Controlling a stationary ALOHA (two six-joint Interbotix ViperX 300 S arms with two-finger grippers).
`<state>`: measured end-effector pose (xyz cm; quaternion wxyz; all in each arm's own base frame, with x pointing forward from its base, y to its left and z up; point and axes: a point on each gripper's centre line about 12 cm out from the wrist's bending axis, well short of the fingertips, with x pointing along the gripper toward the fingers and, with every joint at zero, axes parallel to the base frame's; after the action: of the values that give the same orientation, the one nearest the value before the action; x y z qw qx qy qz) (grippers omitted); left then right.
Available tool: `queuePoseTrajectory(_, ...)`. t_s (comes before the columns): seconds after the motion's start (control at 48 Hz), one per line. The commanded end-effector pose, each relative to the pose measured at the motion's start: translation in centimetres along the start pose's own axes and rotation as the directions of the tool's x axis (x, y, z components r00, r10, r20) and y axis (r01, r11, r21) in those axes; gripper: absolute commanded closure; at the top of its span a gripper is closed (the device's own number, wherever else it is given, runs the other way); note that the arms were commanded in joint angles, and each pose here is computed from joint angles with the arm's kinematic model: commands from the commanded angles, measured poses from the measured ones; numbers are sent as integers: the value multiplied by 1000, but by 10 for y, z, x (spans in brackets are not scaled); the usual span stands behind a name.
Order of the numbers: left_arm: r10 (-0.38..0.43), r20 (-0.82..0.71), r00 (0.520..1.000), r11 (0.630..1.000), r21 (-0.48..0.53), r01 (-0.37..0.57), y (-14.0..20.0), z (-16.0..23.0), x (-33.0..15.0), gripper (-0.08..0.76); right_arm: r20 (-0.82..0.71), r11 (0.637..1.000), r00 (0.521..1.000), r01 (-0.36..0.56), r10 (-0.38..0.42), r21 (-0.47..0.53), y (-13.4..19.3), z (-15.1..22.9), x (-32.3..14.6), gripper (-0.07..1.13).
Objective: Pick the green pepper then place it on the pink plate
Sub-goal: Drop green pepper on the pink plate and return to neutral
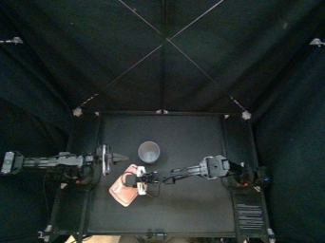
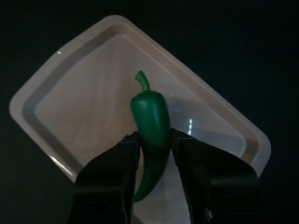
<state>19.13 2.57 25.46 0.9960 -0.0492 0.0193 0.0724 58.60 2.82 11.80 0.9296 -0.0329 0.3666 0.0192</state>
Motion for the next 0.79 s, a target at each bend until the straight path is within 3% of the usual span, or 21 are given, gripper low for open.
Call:
queuePoseTrajectory(0.021,0,14,1000,1000,1,-1,0,5,1,640,50,999,999,3,-5,35,-8,24,-12,362)
queuePoseTrajectory(0.354,15,15,1000,1000,4,-15,3,5,1,636,55,998,998,-15,12,65,-3,29,-16,153)
queuePoseTrajectory(0.792,28,9,1000,1000,3,-28,5,4,1,640,160,999,986,-39,38,2,20,62,-83,146)
